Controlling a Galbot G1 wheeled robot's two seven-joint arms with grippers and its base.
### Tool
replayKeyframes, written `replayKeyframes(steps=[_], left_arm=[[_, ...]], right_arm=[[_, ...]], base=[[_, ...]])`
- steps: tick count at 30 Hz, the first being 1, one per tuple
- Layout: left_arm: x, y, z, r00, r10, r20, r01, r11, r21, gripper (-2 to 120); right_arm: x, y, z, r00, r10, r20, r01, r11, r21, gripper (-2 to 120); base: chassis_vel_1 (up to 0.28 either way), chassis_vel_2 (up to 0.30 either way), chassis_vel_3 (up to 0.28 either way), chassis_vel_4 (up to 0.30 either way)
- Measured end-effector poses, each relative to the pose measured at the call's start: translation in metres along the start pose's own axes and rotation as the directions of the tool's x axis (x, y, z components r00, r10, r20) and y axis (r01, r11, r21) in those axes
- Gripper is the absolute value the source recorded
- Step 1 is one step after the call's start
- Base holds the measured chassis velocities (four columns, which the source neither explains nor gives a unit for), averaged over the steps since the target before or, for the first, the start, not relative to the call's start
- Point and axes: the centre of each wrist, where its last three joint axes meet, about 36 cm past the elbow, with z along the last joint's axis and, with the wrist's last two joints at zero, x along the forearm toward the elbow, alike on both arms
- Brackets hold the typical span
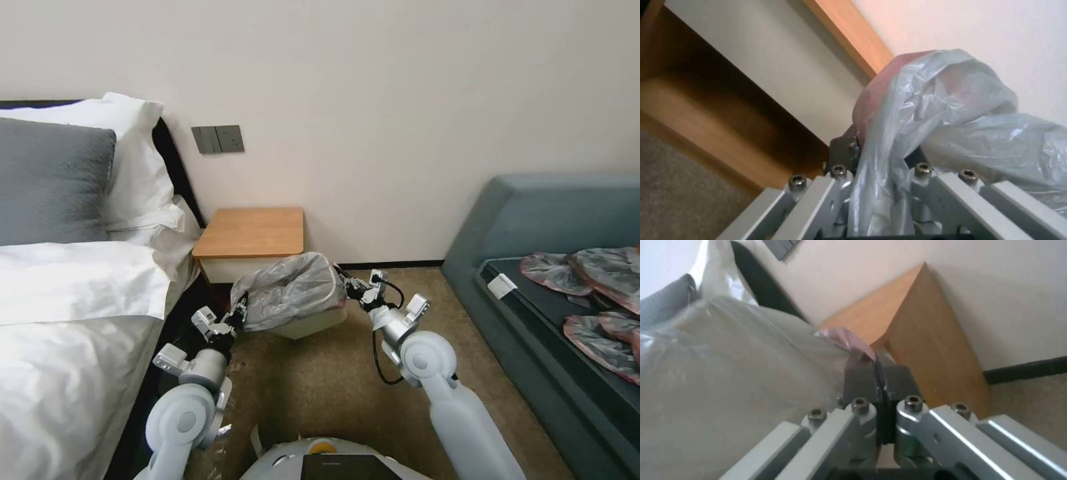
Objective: Pick up the garbage bag from the table and place it over the trash can.
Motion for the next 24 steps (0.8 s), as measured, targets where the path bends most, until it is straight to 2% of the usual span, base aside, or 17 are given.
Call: replayKeyframes(steps=[5, 24], left_arm=[[0.0, -0.002, -0.002, 1.0, 0.007, -0.004, -0.007, 1.0, 0.018, 9], [0.004, -0.01, -0.008, 0.999, 0.032, -0.031, -0.029, 0.995, 0.095, 9]], right_arm=[[0.002, -0.003, 0.008, 1.0, 0.006, 0.008, -0.007, 0.999, 0.044, 0], [-0.003, -0.016, 0.021, 0.999, 0.044, 0.017, -0.045, 0.995, 0.088, 0]], base=[[0.0, 0.0, 0.0, 0.0], [0.0, 0.0, 0.0, 0.0]])
